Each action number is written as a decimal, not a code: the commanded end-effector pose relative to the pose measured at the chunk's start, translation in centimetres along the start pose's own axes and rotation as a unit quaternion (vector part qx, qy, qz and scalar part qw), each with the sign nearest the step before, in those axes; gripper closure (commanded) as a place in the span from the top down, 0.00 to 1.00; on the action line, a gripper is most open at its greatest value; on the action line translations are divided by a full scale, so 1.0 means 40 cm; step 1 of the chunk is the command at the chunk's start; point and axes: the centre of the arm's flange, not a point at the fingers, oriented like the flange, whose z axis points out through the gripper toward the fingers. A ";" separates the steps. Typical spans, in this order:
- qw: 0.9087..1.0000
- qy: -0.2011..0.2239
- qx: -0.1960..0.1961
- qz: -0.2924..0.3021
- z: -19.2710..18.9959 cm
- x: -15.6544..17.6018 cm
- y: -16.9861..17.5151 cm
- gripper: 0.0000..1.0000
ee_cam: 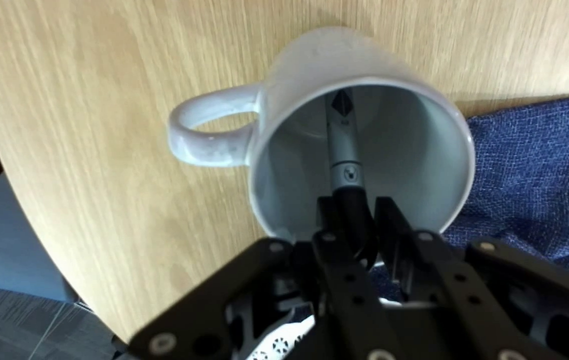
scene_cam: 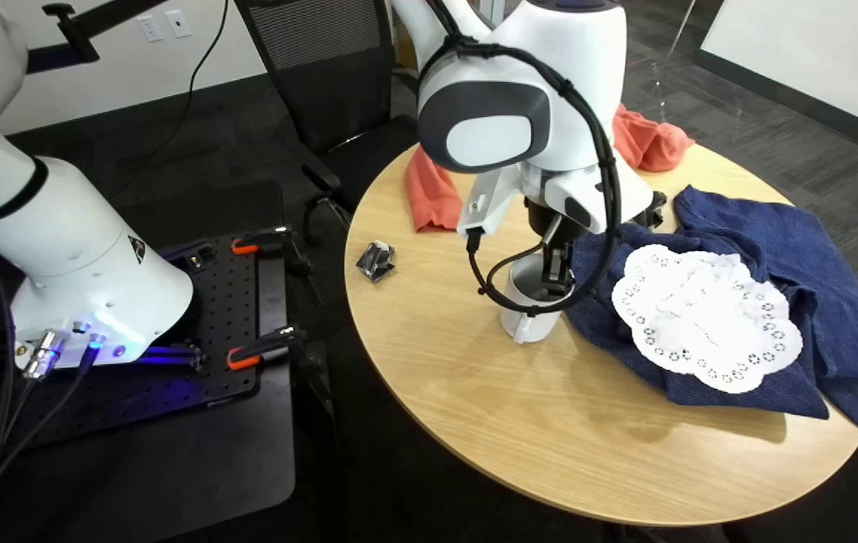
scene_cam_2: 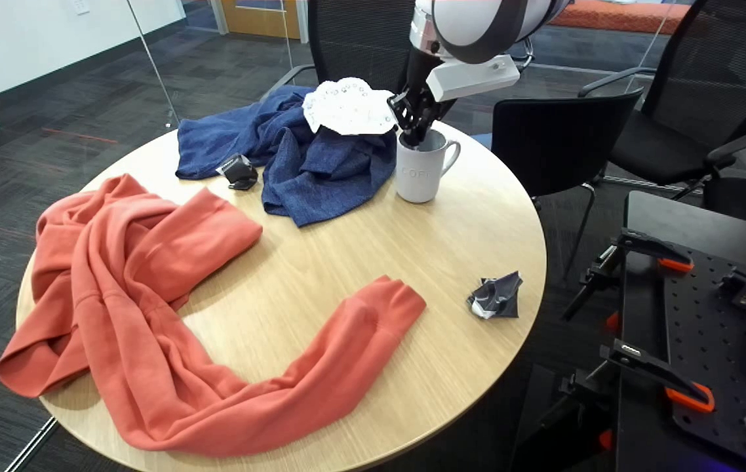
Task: Pick up the pen from the mug cup and put it on the table.
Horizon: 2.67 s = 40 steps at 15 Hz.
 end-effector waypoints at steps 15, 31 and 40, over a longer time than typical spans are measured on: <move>0.993 0.067 0.059 -0.074 -0.474 -0.149 0.000 0.06; 0.986 -0.088 -0.009 -0.140 -0.155 -0.259 -0.173 0.06; 0.975 -0.137 -0.037 -0.172 -0.058 -0.301 -0.233 0.25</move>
